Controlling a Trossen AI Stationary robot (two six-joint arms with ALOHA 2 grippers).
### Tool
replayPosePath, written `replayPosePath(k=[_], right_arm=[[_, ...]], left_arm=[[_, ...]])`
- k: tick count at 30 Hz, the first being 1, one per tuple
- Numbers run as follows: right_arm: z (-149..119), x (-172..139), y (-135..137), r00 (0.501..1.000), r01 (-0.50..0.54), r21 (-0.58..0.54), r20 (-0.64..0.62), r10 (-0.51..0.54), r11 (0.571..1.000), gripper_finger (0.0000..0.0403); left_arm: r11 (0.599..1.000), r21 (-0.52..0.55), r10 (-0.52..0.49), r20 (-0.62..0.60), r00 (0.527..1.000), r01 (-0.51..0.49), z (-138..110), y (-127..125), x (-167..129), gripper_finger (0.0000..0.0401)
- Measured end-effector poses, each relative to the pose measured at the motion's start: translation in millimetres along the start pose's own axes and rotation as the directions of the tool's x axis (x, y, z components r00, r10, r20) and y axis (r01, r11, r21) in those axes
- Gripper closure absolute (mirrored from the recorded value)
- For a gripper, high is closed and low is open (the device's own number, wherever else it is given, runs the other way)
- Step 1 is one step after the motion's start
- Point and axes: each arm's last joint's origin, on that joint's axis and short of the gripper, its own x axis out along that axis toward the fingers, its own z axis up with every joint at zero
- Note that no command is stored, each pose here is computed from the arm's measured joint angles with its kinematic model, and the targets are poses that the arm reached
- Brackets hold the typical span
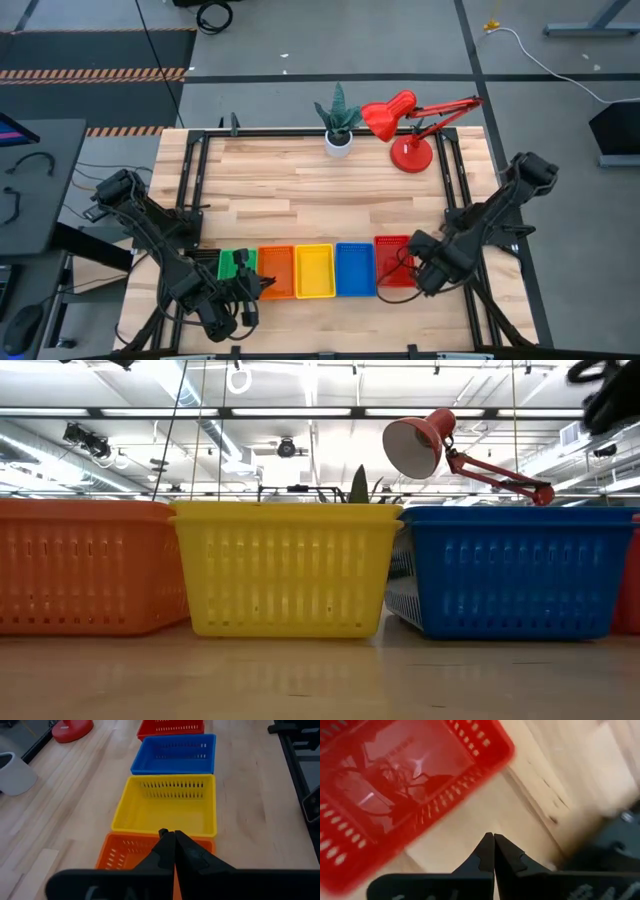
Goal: Stack baskets by color
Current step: Adjust the stacked red bins
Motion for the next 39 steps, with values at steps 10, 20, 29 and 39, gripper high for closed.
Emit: replayPosePath(k=[10,20,29,39], right_arm=[[10.9,14.7,18.0,0.996,-0.071,-0.162,0.033,0.077,0.984,0.0402],[7.4,13.1,23.1,0.991,-0.120,-0.193,0.030,0.128,0.974,0.0401],[-1.4,-39.4,31.6,0.956,-0.185,-0.240,0.181,0.231,0.953,0.0401],[-15.4,-63.6,24.9,0.785,-0.348,-0.333,0.407,0.466,0.876,0.0401]], left_arm=[[1.000,-0.015,-0.002,0.011,1.000,0.002,1.4,-0.5,0.5,0.0394],[1.000,-0.020,-0.005,0.014,1.000,0.005,1.9,-0.9,0.5,0.0394],[0.999,-0.052,-0.011,0.023,1.000,0.012,3.0,-2.0,0.6,0.0394],[0.991,-0.068,0.122,0.050,0.991,-0.119,11.8,15.3,19.9,0.0397]])
